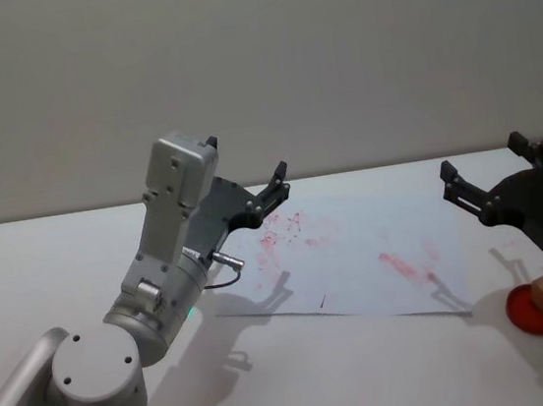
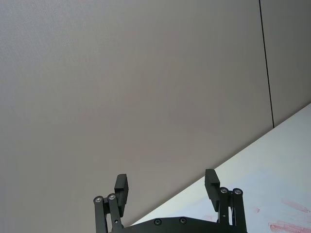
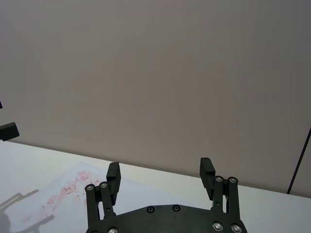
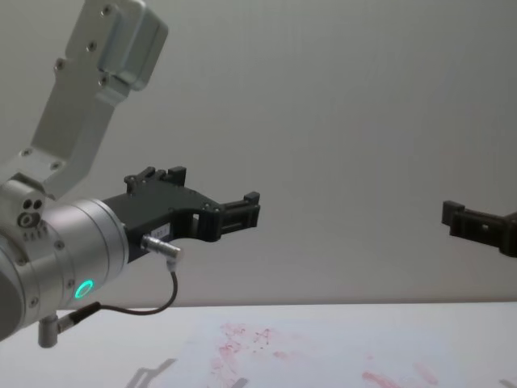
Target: Use the one hand to pick up the stamp and affix it onto the A4 paper.
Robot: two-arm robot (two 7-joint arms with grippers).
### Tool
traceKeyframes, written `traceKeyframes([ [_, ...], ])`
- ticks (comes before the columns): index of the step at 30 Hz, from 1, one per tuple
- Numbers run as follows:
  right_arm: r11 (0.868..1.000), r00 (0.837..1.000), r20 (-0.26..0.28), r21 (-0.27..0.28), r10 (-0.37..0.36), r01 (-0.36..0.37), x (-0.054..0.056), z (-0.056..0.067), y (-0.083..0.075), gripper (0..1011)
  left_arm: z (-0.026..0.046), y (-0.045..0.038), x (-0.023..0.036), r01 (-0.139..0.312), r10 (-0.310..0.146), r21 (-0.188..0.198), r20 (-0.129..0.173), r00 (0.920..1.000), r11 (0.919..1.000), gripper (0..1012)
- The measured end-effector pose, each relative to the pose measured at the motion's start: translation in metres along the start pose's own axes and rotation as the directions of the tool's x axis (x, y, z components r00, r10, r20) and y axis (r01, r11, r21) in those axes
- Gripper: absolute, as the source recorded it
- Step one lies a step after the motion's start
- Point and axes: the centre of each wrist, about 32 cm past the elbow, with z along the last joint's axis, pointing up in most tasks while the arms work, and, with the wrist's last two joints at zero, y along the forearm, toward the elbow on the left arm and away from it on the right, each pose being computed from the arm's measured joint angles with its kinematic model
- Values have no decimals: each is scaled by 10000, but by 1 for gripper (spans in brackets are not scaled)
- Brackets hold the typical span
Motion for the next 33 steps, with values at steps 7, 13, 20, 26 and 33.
traceKeyframes([
  [7, 10000, 10000, -3, 8, -2, 2, -1, 0, 0, 1001, 0, 0, 0, 0, 0, 1, 0, 10000, 10000, 1001],
  [13, 10000, 10000, -4, 8, -4, 4, -1, 0, 0, 1001, 0, 0, 0, 0, 0, 0, 0, 10000, 10000, 1001],
  [20, 10000, 10000, -6, 10, -4, 5, 0, 0, -1, 1001, 0, 0, 0, 0, 0, 0, 0, 10000, 10000, 1001],
  [26, 10000, 10000, -7, 15, -2, 2, 0, 2, -1, 1001, 0, 0, 0, 0, 0, 0, 0, 10000, 10000, 1001],
  [33, 10000, 10000, -7, 14, -2, 2, 0, 2, -1, 1001, 0, 0, 0, 0, 0, 0, 0, 10000, 10000, 1001],
])
